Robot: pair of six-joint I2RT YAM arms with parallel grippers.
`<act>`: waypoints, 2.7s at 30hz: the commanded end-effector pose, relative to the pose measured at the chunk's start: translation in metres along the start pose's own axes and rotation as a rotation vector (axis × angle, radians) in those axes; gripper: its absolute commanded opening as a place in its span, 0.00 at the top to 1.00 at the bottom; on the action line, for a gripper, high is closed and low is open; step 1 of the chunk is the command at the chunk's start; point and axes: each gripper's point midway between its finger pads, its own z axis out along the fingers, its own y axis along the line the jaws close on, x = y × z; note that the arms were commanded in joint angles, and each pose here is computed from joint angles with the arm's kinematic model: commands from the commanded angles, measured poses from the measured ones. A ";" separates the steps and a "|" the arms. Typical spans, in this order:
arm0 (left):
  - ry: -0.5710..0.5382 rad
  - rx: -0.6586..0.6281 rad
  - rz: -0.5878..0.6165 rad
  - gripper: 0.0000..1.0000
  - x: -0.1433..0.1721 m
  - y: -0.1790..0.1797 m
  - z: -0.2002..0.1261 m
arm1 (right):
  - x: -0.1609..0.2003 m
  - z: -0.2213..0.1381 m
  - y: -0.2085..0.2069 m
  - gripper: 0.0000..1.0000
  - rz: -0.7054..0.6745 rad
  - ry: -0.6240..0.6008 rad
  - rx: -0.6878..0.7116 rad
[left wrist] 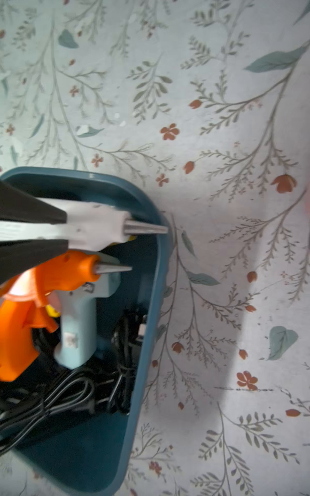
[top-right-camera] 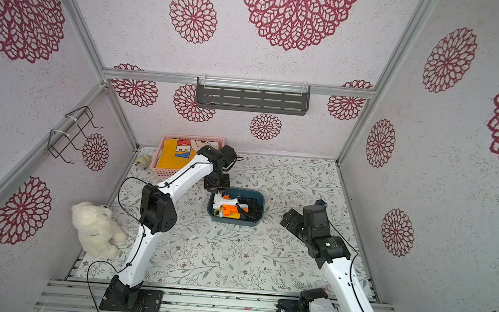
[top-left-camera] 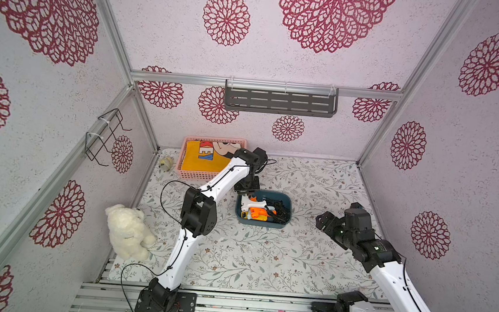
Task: Put the hot melt glue gun into the storage box
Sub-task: Place the hot melt adhesive gun in the storage box, then adjust the hot melt adhesive gun in the storage box.
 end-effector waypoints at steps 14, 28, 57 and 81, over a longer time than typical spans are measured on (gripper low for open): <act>0.101 -0.057 0.037 0.84 0.046 0.002 0.008 | 0.001 0.003 0.002 0.07 -0.009 0.003 -0.020; -0.042 -0.035 0.026 0.42 0.038 0.008 -0.064 | 0.000 0.005 0.005 0.07 -0.001 0.005 -0.030; 0.134 0.023 0.037 0.72 0.085 -0.028 0.019 | 0.006 0.008 0.003 0.08 0.001 0.029 -0.032; -0.243 0.033 0.032 0.20 0.046 0.007 -0.132 | -0.031 -0.002 0.011 0.08 -0.106 -0.108 0.009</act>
